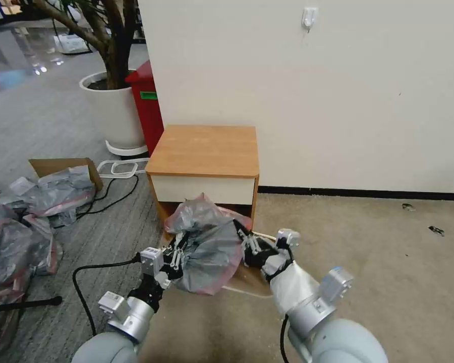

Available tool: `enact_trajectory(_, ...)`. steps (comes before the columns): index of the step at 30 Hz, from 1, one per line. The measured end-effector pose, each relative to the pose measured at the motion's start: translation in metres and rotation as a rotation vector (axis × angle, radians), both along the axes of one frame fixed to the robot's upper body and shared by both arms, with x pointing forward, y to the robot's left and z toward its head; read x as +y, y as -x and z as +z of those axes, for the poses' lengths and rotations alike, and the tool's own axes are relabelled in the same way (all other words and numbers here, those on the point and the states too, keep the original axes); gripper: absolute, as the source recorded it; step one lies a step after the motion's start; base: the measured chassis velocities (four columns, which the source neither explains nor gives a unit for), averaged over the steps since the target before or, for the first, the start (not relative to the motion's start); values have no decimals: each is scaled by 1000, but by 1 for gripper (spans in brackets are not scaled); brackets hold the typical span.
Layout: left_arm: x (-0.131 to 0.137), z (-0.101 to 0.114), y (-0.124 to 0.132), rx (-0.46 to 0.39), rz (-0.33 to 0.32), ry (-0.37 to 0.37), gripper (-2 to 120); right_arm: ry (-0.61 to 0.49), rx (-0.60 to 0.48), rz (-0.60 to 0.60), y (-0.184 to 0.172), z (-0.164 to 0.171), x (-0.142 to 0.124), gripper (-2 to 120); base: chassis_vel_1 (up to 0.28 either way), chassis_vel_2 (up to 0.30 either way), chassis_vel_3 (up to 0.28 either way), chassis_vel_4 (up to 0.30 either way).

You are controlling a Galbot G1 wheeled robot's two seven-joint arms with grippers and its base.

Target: Pick up the garbage bag from the table and place it over the trash can.

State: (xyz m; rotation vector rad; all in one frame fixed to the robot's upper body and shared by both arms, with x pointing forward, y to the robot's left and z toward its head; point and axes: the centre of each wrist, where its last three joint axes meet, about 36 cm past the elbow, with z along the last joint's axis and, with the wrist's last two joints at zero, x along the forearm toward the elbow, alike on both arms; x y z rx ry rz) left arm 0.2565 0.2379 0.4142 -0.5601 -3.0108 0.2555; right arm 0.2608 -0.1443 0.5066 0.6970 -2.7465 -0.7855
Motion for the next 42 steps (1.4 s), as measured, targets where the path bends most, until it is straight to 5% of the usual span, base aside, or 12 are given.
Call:
enact_trajectory(24,10,6,4,-31,24,42,7,165,-15,-130,-16,-9,-48,0,0,0,0,0)
enact_trajectory(42,22,15,-7,-19,85,155,7,236,0,-169,-13,-23,-61,0,0,0,0,0)
